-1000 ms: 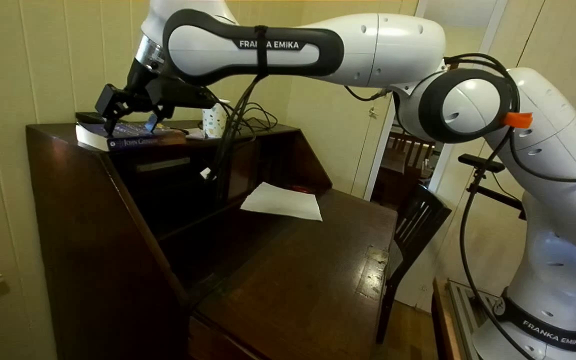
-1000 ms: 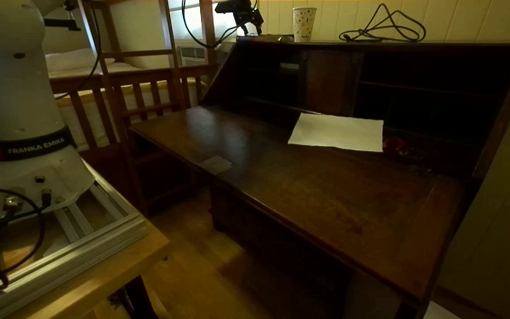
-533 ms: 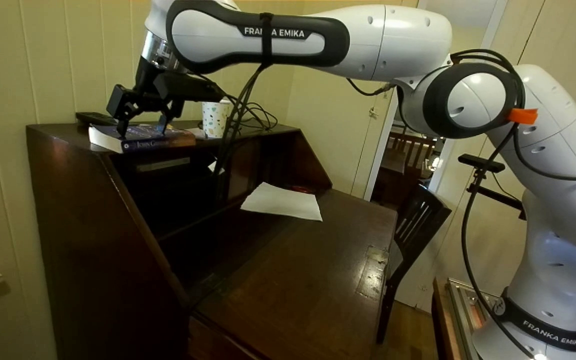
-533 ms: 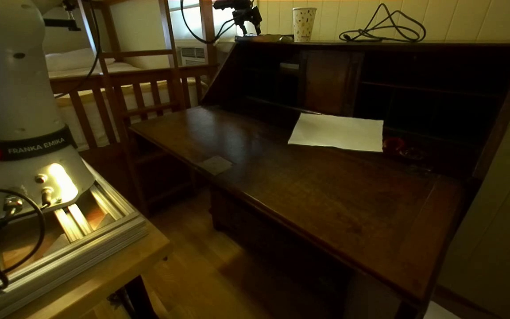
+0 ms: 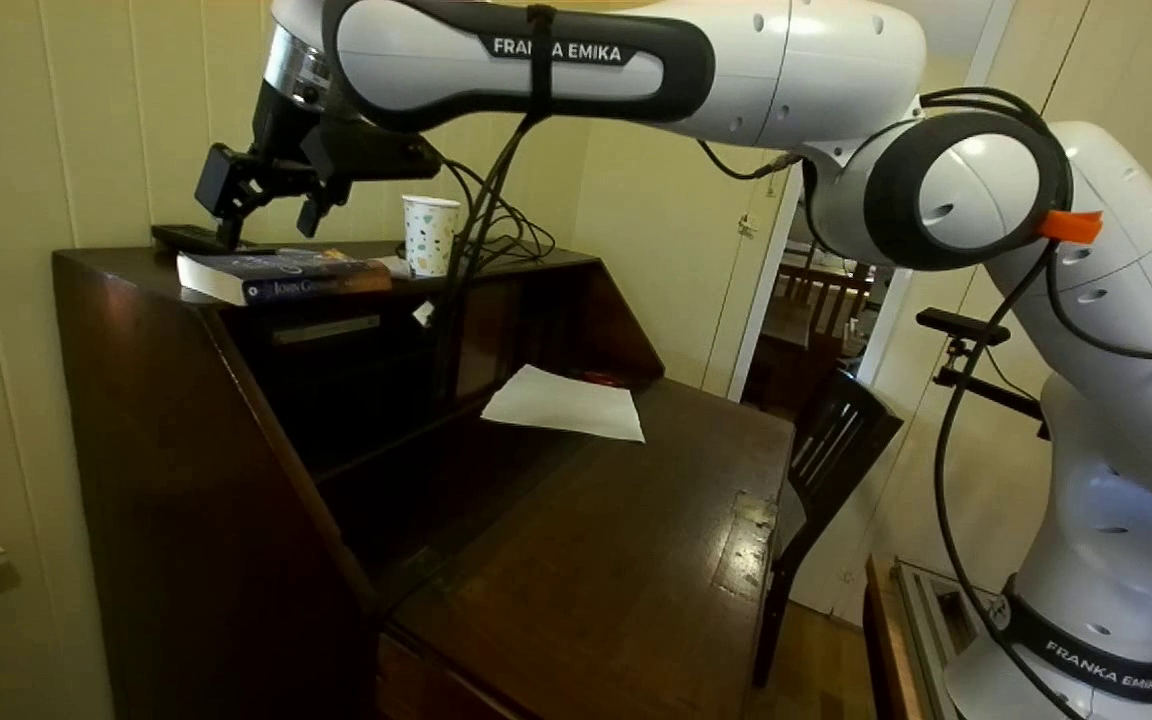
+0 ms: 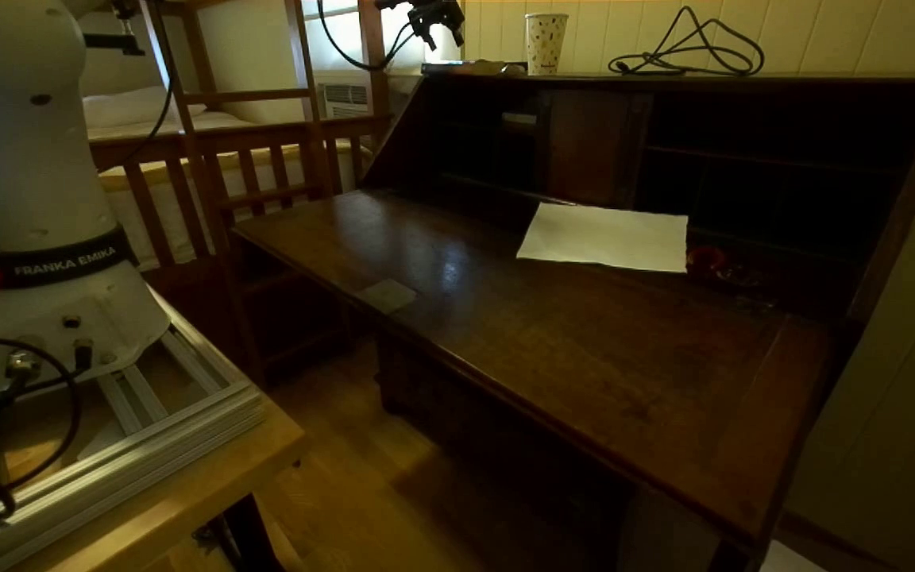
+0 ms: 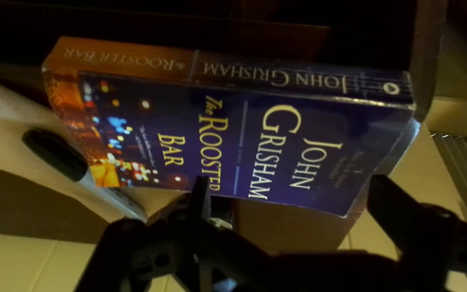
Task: Take the book off of the shelf and place it the desk
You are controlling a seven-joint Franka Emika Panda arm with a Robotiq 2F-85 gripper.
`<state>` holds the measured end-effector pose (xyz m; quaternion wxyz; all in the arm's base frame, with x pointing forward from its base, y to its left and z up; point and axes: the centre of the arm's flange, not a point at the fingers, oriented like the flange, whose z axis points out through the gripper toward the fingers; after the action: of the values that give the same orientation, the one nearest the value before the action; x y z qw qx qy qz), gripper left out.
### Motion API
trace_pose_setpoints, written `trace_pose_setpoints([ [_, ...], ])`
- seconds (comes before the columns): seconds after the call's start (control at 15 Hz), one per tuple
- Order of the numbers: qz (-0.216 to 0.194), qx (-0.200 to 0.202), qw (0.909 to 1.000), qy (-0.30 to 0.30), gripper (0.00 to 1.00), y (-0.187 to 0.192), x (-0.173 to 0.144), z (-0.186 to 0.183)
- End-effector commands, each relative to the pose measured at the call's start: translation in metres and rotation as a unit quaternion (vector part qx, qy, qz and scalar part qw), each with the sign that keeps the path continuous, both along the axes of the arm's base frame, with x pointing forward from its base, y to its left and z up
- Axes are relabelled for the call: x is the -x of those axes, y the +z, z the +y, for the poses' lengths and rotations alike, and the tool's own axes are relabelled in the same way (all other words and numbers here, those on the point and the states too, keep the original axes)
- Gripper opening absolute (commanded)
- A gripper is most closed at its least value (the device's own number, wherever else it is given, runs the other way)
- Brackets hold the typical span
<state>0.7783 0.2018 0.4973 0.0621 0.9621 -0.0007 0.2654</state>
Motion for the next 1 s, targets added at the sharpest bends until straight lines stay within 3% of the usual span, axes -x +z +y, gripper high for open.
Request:
trace_pose_setpoints([
  [0.0, -0.002, 0.074, 0.9954, 0.061, 1.00, 0.025, 0.051, 0.001],
  [0.2, 0.002, 0.127, 0.9849, 0.118, 1.00, 0.048, 0.087, -0.014],
  [0.47, 0.023, 0.199, 0.9629, 0.180, 1.00, 0.064, 0.111, -0.036],
  [0.93, 0.088, 0.313, 0.9061, 0.271, 1.00, 0.055, 0.158, -0.054],
])
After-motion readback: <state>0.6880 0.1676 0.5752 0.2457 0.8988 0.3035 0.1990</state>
